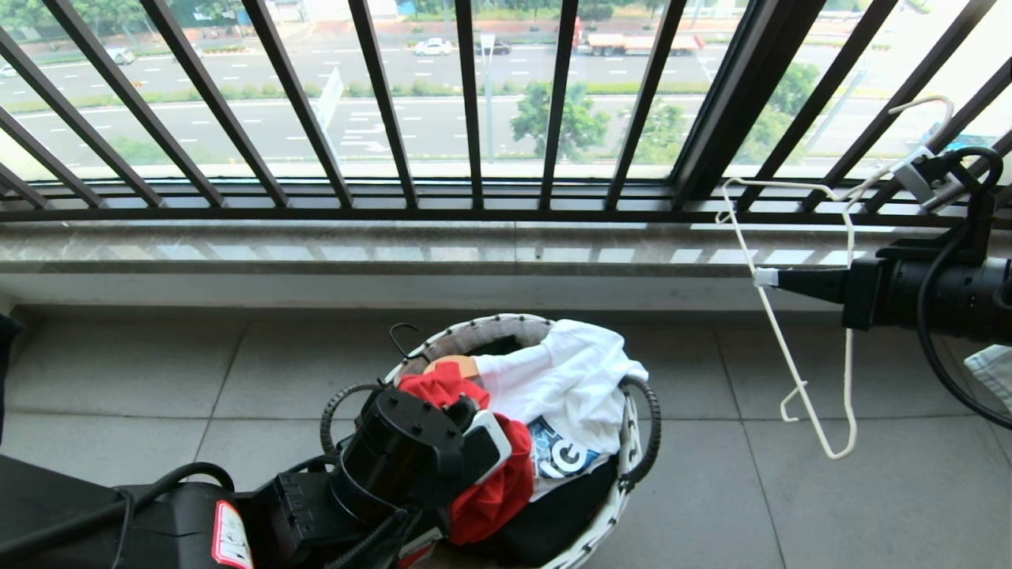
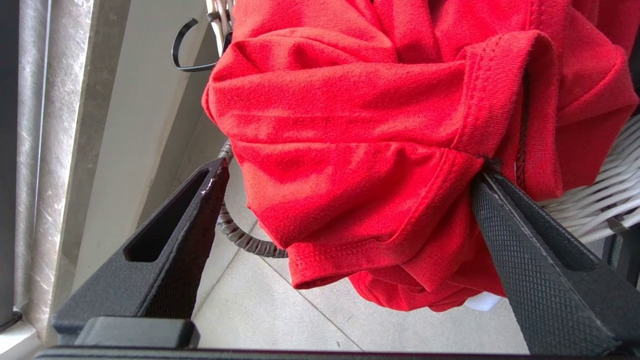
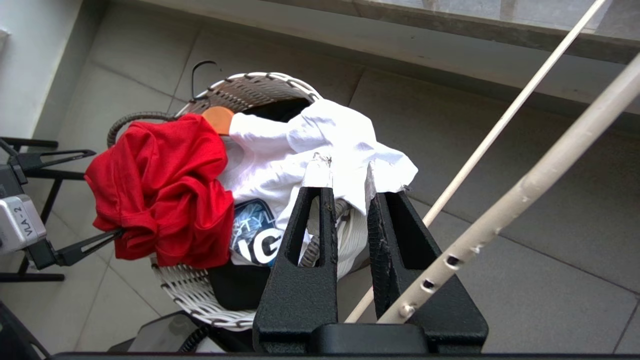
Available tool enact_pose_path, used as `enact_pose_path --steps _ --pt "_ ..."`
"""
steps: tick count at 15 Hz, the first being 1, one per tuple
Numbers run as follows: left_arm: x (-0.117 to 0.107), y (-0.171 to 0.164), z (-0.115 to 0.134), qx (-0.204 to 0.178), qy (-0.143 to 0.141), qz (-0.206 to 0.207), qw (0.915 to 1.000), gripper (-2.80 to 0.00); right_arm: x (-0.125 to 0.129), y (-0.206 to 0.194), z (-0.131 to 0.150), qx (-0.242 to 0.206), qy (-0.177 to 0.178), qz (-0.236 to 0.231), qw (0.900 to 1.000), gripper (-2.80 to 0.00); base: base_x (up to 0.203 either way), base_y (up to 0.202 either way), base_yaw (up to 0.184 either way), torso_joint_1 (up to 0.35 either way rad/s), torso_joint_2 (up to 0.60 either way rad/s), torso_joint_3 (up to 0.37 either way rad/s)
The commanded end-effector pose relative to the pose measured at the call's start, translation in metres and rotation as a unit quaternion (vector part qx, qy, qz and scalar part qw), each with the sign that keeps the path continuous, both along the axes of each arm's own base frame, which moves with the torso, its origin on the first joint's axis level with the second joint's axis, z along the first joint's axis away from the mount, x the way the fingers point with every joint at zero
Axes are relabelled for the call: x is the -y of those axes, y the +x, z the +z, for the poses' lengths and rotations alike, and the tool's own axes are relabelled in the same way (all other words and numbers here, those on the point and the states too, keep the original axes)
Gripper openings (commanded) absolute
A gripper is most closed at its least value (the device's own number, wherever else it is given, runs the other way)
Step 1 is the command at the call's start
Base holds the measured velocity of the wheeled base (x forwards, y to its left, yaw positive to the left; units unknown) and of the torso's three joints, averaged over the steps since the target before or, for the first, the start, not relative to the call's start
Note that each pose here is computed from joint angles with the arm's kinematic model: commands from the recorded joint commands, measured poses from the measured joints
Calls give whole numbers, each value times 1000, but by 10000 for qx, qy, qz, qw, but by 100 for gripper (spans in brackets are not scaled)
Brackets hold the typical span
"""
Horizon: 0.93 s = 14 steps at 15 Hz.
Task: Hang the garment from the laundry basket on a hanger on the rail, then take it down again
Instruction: Pick up clothes from the basket
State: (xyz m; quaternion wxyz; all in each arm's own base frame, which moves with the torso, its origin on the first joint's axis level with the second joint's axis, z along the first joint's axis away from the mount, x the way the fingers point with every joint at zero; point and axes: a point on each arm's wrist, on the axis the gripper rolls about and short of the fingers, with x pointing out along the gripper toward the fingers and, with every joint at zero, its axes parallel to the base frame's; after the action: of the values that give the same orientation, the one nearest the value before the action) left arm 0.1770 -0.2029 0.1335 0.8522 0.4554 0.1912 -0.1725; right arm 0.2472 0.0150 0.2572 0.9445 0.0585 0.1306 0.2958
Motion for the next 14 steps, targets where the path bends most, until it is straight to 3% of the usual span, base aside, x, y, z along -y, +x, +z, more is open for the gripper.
enact_pose_path --steps 1,4,10,14 --pt "-1 11 5 83 -49 165 9998 0 0 1 -1 -8 4 25 10000 -280 0 0 0 0 0 0" --pt "-8 20 22 318 -215 323 9987 0 0 1 -1 -16 4 25 10000 -280 0 0 0 0 0 0" --pt "-15 10 45 563 -489 224 9970 0 0 1 -1 -16 4 25 10000 -280 0 0 0 0 0 0" --pt "-20 2 33 400 -398 155 9983 0 0 1 -1 -16 4 25 10000 -280 0 0 0 0 0 0"
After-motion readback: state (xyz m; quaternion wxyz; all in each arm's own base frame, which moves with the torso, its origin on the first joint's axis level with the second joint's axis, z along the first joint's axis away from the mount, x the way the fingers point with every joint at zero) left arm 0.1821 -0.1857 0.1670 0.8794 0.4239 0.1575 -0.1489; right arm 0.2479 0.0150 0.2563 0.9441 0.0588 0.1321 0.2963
